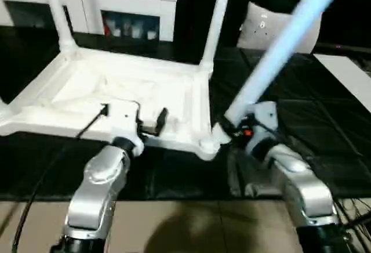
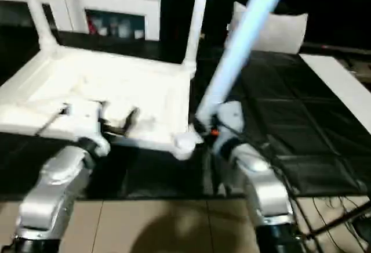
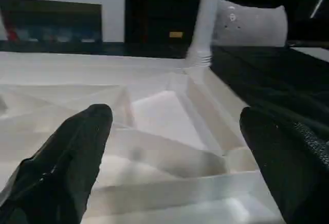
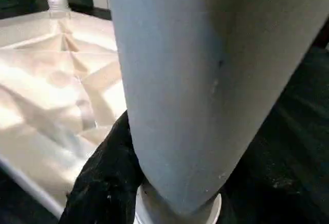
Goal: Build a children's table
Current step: Move to table
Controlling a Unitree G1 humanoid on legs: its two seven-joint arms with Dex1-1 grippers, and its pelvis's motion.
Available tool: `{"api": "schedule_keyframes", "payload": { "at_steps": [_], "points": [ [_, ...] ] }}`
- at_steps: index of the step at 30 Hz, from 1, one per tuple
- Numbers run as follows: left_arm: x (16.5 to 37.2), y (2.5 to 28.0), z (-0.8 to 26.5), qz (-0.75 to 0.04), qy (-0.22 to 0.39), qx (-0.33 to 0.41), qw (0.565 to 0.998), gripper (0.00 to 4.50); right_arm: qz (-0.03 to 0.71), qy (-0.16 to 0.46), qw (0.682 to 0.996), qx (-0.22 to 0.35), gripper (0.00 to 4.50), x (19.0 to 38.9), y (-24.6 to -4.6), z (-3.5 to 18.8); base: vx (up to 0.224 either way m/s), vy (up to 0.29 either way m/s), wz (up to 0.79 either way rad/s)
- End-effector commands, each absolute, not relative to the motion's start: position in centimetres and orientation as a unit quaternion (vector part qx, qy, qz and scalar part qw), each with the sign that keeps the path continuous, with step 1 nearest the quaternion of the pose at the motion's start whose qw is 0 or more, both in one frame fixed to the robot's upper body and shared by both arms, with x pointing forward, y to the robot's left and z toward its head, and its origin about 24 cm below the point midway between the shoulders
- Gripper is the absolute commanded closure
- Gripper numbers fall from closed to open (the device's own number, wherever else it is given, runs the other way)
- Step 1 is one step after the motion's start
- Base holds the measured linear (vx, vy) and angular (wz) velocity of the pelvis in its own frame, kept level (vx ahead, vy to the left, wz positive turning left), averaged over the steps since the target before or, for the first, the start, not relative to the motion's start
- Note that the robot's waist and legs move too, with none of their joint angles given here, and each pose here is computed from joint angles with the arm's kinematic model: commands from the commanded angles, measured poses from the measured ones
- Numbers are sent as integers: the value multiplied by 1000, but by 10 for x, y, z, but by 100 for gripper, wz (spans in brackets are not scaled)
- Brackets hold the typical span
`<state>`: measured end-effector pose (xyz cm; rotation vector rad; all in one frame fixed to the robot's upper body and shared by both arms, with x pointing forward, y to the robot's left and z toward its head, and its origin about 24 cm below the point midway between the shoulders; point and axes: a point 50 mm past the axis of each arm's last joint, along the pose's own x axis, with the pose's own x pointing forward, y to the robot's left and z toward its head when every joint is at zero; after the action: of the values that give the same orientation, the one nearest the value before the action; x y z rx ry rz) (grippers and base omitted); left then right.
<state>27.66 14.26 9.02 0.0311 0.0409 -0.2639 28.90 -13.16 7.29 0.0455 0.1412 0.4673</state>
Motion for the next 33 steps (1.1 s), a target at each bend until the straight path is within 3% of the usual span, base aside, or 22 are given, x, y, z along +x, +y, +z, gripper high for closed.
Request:
{"api": "schedule_keyframes", "payload": {
  "at_steps": [1, 4, 25, 33],
  "points": [
    [276, 145, 91, -131, 21, 15, 991, 0, 230, 61, 971, 17, 265, 289, -130, 76, 96, 69, 8],
    [276, 146, 87, -136, 30, 18, 990, 0, 229, 56, 972, 0, 265, 286, -130, 76, 108, 54, 5],
    [279, 143, 92, -141, 23, 36, 989, 0, 233, 58, 971, 17, 265, 290, -130, 77, 94, -9, 3],
    [284, 142, 95, -159, 24, 45, 986, 0, 217, 57, 974, 20, 265, 292, -134, 79, 11, -21, 0]
  ]
}}
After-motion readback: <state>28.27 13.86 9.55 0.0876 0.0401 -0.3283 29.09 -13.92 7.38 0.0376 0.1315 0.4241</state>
